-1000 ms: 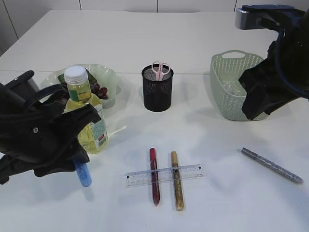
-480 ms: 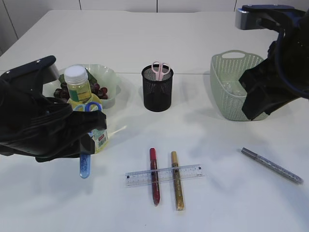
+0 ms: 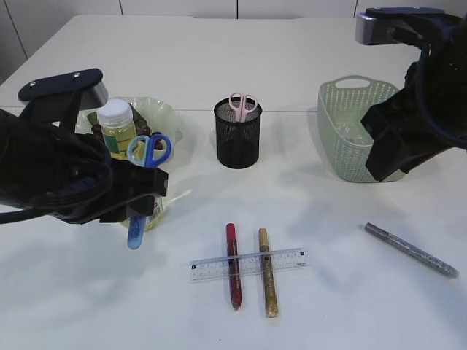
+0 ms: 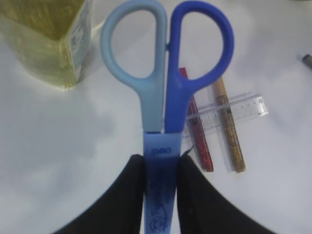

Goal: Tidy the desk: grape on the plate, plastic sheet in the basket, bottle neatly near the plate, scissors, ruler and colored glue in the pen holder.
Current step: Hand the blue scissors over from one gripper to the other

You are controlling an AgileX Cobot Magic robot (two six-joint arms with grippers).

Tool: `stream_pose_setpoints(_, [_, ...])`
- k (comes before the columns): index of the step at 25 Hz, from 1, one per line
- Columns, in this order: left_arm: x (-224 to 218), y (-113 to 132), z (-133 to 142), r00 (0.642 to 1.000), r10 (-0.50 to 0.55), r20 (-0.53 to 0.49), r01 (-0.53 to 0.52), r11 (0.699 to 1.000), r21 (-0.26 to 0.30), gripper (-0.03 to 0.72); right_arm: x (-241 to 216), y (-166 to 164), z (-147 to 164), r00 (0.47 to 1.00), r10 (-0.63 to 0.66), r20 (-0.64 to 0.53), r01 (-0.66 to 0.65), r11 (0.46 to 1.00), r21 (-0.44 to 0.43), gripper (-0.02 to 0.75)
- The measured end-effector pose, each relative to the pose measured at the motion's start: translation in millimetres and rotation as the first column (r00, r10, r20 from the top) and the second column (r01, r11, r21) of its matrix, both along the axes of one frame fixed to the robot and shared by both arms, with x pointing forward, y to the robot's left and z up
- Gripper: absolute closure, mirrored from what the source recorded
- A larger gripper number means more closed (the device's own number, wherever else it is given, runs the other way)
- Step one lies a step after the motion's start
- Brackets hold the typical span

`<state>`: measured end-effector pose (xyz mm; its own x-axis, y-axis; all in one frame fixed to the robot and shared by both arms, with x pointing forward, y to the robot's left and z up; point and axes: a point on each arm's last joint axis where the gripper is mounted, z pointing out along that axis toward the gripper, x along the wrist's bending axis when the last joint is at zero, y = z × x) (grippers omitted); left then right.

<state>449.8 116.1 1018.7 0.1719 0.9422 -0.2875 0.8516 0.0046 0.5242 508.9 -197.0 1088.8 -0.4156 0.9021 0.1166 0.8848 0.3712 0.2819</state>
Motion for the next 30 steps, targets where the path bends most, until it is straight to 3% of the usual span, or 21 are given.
stream_pose_setpoints(6, [9,-7,10,0.978,-0.107,0.178,0.110,0.994,-0.008,0.547,1,2,1,1.000,-0.004,0.005,0.004,1.000,0.019,0.414])
stream_pose_setpoints(11, [13,-15,20,0.940,-0.155,0.305,0.184,0.980,-0.069,0.547,2,9,3,1.000,-0.011,0.017,0.009,0.995,0.104,0.414])
stream_pose_setpoints(15, [14,-20,26,0.912,-0.172,0.372,0.228,0.967,-0.111,0.547,2,19,8,0.997,0.058,0.047,-0.066,0.974,0.215,0.414])
stream_pose_setpoints(22, [17,-25,22,0.903,-0.185,0.389,0.250,0.960,-0.123,0.547,7,42,26,0.964,0.135,0.228,-0.228,0.862,0.454,0.414])
stream_pose_setpoints(30, [17,-26,24,0.898,-0.187,0.399,0.257,0.957,-0.131,0.547,15,53,46,0.915,0.067,0.397,-0.311,0.742,0.593,0.402])
